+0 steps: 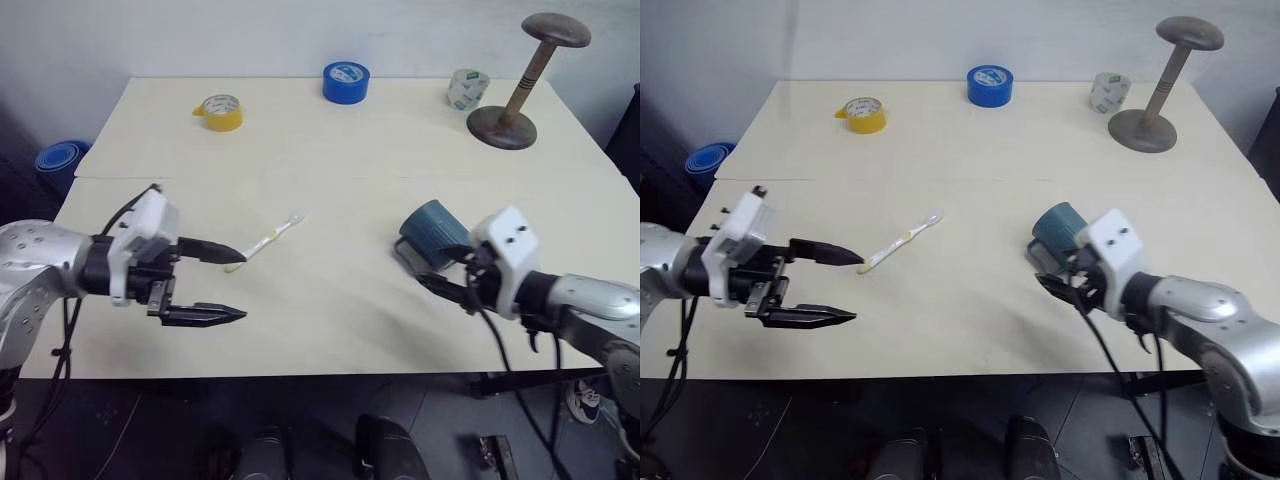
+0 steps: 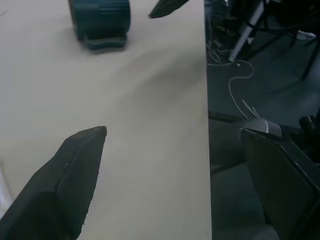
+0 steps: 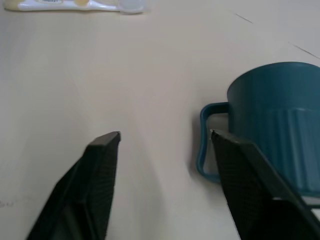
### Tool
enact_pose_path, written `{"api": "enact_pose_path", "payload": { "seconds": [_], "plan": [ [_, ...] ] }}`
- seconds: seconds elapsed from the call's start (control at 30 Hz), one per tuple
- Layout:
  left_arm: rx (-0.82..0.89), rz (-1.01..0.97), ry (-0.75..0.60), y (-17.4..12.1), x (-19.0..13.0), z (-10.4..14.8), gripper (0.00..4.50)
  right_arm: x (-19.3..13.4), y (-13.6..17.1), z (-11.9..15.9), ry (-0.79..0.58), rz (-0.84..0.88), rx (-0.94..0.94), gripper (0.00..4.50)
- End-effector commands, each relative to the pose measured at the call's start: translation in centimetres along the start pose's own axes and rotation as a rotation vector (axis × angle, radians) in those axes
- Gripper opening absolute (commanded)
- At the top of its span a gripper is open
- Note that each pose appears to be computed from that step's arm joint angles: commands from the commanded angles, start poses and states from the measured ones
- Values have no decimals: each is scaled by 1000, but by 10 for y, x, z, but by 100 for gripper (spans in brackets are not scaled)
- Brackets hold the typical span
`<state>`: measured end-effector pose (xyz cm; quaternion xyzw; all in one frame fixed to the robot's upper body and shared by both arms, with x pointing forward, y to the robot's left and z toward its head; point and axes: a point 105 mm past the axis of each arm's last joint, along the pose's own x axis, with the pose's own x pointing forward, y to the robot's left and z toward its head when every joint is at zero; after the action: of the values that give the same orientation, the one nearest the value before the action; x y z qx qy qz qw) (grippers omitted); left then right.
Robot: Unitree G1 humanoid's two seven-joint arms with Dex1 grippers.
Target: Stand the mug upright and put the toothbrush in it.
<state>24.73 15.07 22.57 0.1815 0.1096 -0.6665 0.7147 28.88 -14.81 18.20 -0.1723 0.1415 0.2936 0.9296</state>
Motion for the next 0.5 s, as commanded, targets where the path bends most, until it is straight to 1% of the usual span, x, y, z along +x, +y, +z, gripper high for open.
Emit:
{"api": "enact_pose_path", "payload": {
  "seconds": [0.03, 0.4, 0.5],
  "plan": [
    [68, -49, 20, 3, 10, 7, 450, 10, -6, 1, 21, -82, -32, 295],
    [140, -66, 17, 24, 28, 10, 450, 38, -12, -17, 98, -152, -14, 295],
    [151, -66, 5, 27, 31, 12, 450, 50, -19, -29, 130, -195, 10, 295]
  ]
}}
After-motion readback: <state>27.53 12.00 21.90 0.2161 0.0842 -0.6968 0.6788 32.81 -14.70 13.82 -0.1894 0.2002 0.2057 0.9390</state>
